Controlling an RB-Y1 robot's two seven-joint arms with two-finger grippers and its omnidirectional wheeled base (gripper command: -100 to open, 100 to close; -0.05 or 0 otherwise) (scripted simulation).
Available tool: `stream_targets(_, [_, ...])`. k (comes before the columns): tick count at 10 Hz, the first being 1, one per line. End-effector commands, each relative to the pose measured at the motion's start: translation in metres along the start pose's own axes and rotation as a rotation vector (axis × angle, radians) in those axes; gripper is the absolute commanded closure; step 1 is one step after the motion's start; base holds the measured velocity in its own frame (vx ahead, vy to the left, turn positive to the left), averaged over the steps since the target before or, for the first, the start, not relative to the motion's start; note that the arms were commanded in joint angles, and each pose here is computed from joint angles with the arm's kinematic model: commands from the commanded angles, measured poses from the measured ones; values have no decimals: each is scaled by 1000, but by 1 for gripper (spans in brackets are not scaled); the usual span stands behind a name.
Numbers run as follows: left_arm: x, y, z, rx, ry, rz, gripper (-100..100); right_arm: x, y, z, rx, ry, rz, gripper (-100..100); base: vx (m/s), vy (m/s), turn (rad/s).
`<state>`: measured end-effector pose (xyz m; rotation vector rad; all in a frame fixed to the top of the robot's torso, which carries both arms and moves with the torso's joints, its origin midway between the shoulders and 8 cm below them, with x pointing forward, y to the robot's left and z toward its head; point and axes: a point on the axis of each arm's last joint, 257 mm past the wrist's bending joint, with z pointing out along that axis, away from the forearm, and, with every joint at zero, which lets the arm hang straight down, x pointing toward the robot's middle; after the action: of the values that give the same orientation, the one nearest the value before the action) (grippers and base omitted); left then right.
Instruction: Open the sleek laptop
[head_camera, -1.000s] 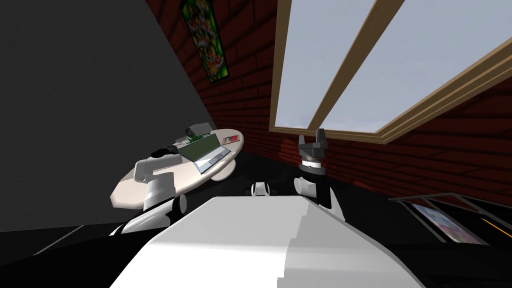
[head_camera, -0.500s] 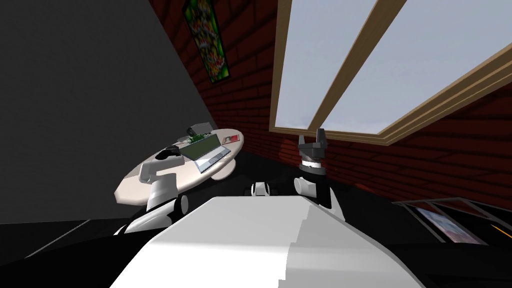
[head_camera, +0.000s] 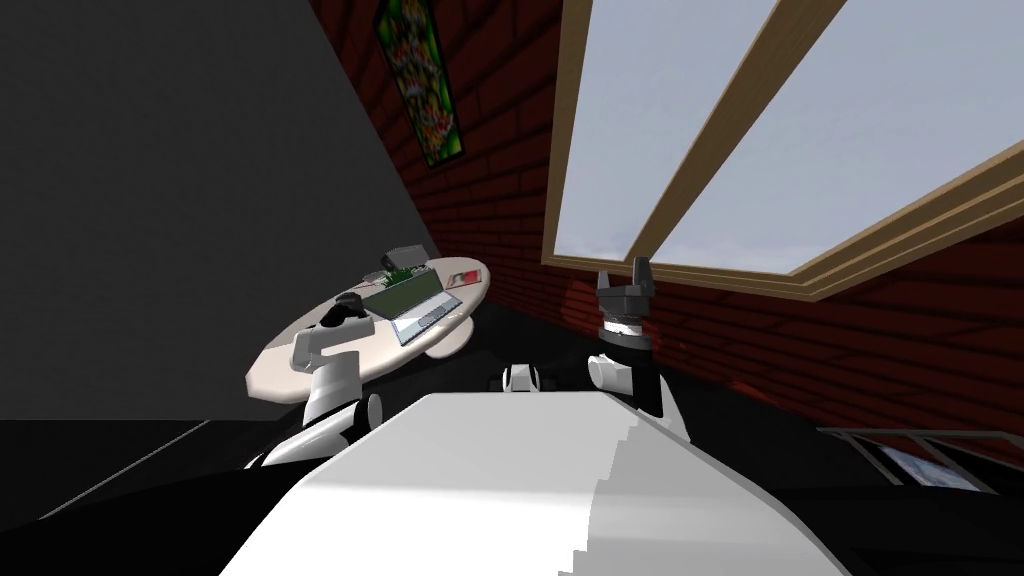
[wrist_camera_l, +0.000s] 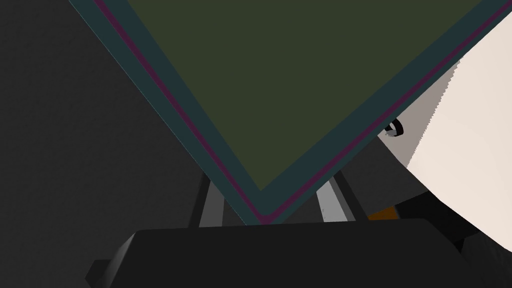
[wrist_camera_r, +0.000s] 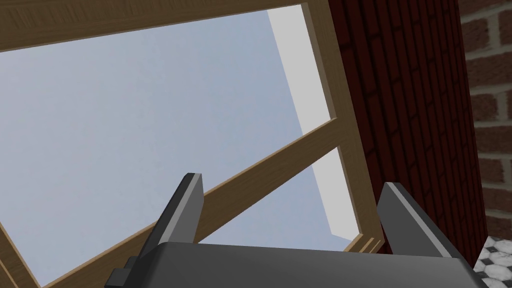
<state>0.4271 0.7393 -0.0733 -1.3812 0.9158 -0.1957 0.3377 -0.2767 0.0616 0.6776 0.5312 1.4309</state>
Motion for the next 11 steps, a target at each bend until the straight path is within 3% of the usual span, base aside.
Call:
stream_targets(1, [4,-2,-1,44,1,3,100,0,0,0,0,0,0,0,15,-21,15])
stream_targets(2, [9,11,-3,41,-1,9,100,0,0,0,0,0,0,0,44,-28,114])
stream_targets(4, [9,-1,-3,89,-1,9,100,0,0,0,0,0,0,0,36,-29,47])
stream_targets(5, [14,12,-6,88,-1,15,100,0,0,0,0,0,0,0,46,-32,107])
stream_targets(7, [14,0,-7,133,-1,15,100,0,0,0,0,0,0,0,26,-30,49])
stream_targets(8, [19,12,-10,135,0,22,100,0,0,0,0,0,0,0,43,-26,109])
stream_targets(10, [20,2,-12,177,0,22,100,0,0,0,0,0,0,0,28,-32,48])
stream_targets(11, [26,13,-15,181,2,29,100,0,0,0,0,0,0,0,31,-25,114])
